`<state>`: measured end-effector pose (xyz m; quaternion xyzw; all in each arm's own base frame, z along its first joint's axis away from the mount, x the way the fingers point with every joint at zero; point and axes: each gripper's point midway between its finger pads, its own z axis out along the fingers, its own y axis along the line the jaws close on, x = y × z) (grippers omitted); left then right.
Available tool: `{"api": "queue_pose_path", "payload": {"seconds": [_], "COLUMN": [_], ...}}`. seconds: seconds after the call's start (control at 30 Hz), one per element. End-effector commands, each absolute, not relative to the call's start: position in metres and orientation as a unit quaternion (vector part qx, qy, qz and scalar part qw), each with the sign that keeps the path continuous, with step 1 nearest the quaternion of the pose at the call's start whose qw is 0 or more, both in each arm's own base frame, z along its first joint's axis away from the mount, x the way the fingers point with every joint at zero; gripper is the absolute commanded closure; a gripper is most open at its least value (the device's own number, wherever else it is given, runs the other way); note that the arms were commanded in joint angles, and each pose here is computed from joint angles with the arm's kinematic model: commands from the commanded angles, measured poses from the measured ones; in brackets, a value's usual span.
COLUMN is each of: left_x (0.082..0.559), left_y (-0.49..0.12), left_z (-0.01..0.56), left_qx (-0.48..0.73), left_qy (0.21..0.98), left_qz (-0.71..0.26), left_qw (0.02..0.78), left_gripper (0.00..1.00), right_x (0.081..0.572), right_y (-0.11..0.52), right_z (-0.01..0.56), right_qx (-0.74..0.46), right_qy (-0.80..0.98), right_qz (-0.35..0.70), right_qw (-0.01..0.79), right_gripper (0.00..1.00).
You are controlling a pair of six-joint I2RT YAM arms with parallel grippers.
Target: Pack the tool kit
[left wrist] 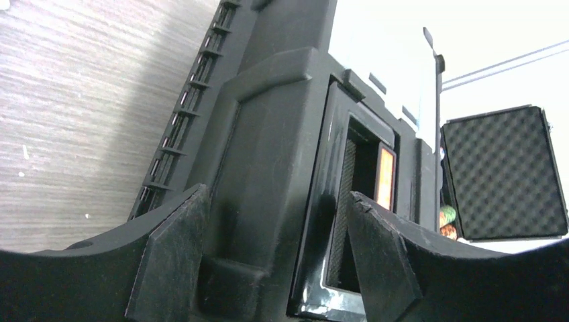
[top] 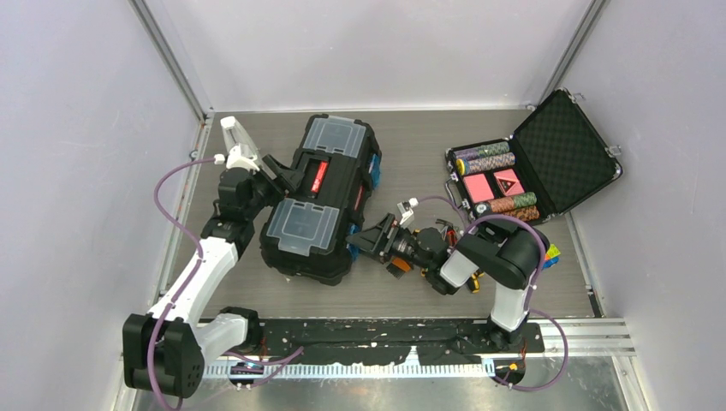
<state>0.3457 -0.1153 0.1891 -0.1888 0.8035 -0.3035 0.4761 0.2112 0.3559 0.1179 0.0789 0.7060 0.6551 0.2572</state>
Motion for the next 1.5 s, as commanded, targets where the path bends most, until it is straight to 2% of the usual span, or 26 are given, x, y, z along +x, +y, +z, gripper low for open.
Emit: {"api": "queue_pose_path", "payload": {"seconds": [0.0, 0.2, 0.37, 0.47, 0.73, 0.9, 1.23, 1.47], "left_x": [0.274, 0.266, 0.262, 0.263, 0.261, 0.258, 0.260, 0.263], "left_y": [-0.165, -0.165, -0.163, -0.163, -0.156, -0.152, -0.161, -0.162], "left_z": [0.102, 0.089, 0.079, 0.076, 0.066, 0.060, 0.071, 0.080], "left_qx": [-0.180, -0.186, -0.196, -0.198, -0.207, -0.204, -0.209, -0.216], "left_qy": [0.881, 0.883, 0.883, 0.885, 0.891, 0.896, 0.883, 0.872], "left_qz": [-0.332, -0.334, -0.332, -0.329, -0.306, -0.294, -0.327, -0.342], "left_qw": [0.285, 0.273, 0.268, 0.264, 0.265, 0.263, 0.265, 0.274], "left_gripper": [0.27, 0.28, 0.29, 0.30, 0.32, 0.33, 0.33, 0.33], "right_x": [0.224, 0.228, 0.231, 0.229, 0.231, 0.240, 0.252, 0.260], "right_y": [0.387, 0.386, 0.368, 0.365, 0.370, 0.373, 0.371, 0.376], "right_z": [0.193, 0.205, 0.231, 0.240, 0.270, 0.266, 0.271, 0.269], "right_qx": [0.017, 0.009, 0.012, 0.007, -0.014, -0.038, -0.067, -0.077], "right_qy": [0.606, 0.593, 0.571, 0.563, 0.540, 0.590, 0.637, 0.659], "right_qz": [0.726, 0.732, 0.740, 0.745, 0.762, 0.710, 0.641, 0.619], "right_qw": [0.325, 0.334, 0.354, 0.358, 0.359, 0.384, 0.422, 0.421], "right_gripper": [0.05, 0.01, 0.22, 0.31, 0.45, 0.52, 0.60, 0.59]}}
